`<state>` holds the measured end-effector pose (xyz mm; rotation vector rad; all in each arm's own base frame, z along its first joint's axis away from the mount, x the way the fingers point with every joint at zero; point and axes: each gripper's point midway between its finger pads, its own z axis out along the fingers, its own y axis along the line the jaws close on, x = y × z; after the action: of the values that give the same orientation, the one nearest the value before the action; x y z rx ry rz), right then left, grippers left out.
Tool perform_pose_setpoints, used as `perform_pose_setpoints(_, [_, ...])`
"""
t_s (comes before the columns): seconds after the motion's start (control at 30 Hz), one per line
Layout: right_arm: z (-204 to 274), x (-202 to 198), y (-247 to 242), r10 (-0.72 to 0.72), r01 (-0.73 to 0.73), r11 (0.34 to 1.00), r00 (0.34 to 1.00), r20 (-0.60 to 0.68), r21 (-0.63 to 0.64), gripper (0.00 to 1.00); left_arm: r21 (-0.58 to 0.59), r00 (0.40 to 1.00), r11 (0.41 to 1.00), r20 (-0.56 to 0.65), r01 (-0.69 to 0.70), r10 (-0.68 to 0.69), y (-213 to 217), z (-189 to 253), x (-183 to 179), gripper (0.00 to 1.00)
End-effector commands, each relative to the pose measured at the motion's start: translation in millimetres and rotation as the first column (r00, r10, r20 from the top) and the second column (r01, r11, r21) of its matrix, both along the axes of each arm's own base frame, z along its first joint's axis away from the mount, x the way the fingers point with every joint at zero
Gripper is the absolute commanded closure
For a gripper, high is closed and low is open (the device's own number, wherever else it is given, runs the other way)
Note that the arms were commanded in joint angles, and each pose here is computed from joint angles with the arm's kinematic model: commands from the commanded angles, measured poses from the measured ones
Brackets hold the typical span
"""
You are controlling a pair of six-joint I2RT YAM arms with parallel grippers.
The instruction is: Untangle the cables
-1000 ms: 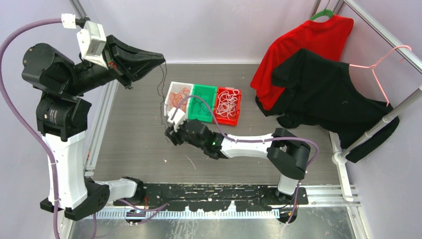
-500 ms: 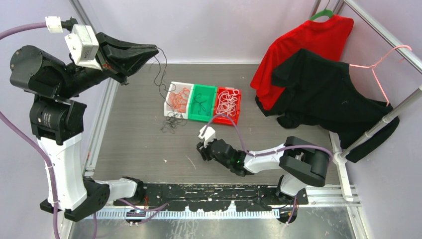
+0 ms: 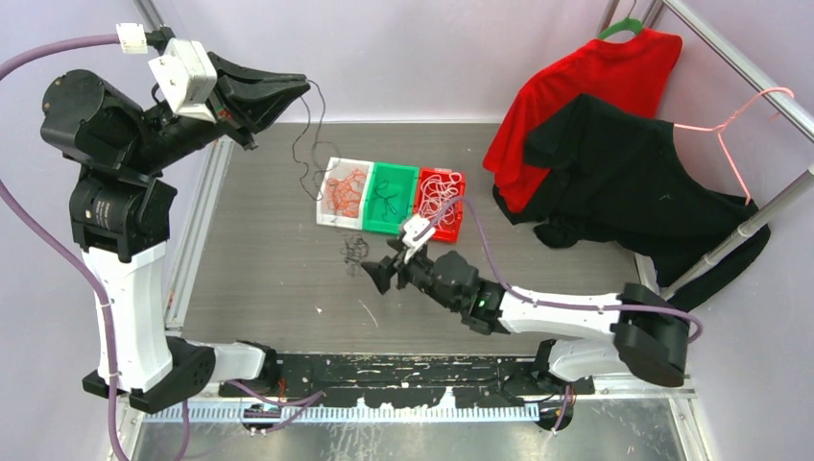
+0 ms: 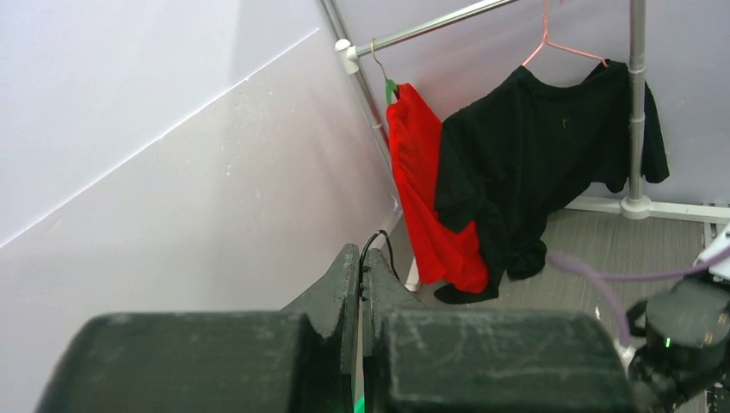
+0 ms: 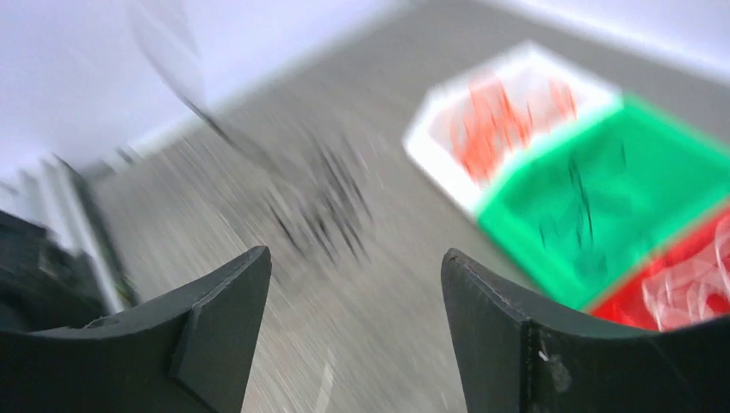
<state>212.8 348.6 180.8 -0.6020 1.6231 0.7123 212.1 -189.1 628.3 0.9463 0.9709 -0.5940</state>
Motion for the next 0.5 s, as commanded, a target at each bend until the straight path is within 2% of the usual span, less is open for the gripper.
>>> perform_pose_setpoints(0.0, [130.6,-18.8,28.1,0.161,-0.198,0.962,0.967,0.195,0.189,0.2,0.011,0.999,1.0,0.039,0.006,-0.006,2.5,2.2,-11.0,1.0])
perform_pose_setpoints(0.17, [169.0,-29.0,53.3,0.274,-0.324,0.931,0.924,0.266,0.169,0.19,0.012,0.999,1.0,0.035,0.017,-0.017,1.5,1.8,-12.9,1.0])
perform_pose_setpoints(0.47, [174.0,-10.2,78.1,0.25,-0.298,0.944,0.925,0.285,0.14,0.26,0.02,0.998,0.998,0.026,0.052,-0.052,-1.6,-0.2,-18.6,1.0])
